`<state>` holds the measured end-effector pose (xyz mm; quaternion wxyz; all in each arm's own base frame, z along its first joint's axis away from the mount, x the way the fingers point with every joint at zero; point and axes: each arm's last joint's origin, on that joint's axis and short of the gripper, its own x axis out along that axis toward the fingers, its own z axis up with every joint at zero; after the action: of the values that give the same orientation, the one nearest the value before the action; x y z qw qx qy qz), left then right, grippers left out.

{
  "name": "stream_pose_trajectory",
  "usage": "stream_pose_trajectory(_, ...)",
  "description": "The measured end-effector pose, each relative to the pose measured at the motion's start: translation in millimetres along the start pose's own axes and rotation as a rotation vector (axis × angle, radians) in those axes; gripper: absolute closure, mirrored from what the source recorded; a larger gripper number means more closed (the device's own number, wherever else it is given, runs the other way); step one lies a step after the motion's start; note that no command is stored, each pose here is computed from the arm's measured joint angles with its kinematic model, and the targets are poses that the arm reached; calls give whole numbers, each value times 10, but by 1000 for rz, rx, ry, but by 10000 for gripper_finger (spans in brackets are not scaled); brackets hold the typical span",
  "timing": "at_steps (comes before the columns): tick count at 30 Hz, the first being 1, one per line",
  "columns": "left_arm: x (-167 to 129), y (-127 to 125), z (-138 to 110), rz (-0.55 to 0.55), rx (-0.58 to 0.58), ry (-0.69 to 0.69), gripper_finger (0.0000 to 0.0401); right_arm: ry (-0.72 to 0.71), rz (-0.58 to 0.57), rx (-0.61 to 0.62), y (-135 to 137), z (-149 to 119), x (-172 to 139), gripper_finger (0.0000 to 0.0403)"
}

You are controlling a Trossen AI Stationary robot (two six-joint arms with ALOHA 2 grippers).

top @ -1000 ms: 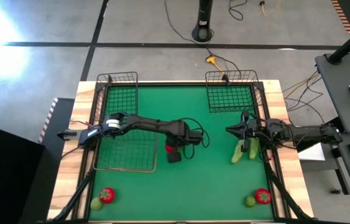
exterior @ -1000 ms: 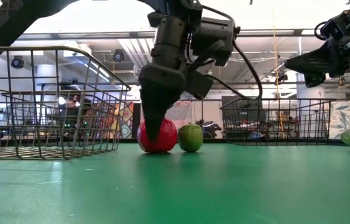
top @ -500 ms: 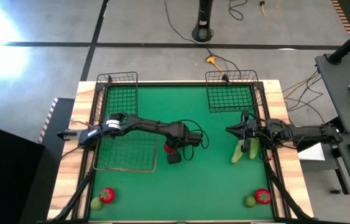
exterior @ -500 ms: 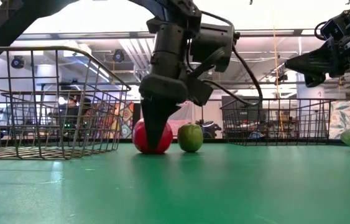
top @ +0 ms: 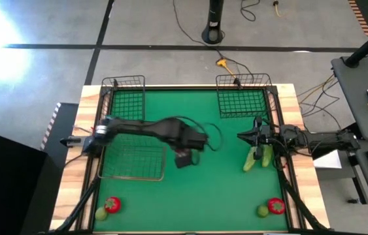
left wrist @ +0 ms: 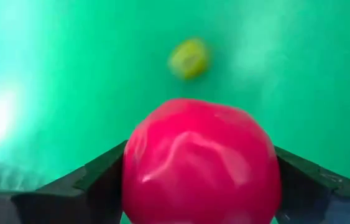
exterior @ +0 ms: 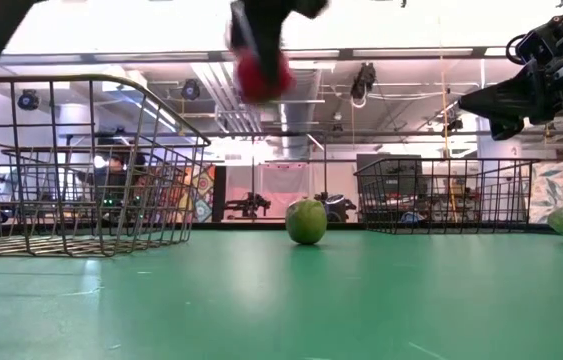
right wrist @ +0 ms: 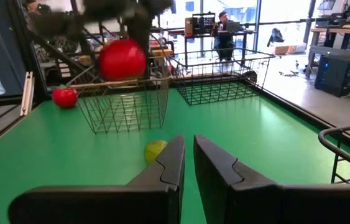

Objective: Sort produce into baskets
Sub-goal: Put the top tomato into the golden wire basket

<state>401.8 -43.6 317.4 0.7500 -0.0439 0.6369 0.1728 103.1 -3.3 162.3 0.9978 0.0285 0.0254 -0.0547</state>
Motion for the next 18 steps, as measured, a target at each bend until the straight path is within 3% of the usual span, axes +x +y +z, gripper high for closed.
stream_pose_trajectory(3, -221, 163, -314, 80, -131, -38, 111, 1, 0, 0, 0, -1, 0, 374)
stream_pose_trajectory(9, -343, 435, -1032, 105, -386, -41, 112, 1, 0, 0, 0, -1, 1, 374)
stream_pose_trajectory(14, -65, 588, -1512, 65, -630, -32, 107, 1, 0, 0, 0, -1, 1, 374)
stream_pose_trajectory(18, 289, 625, -1737, -23, -759, -10, 106, 1, 0, 0, 0, -1, 1, 374)
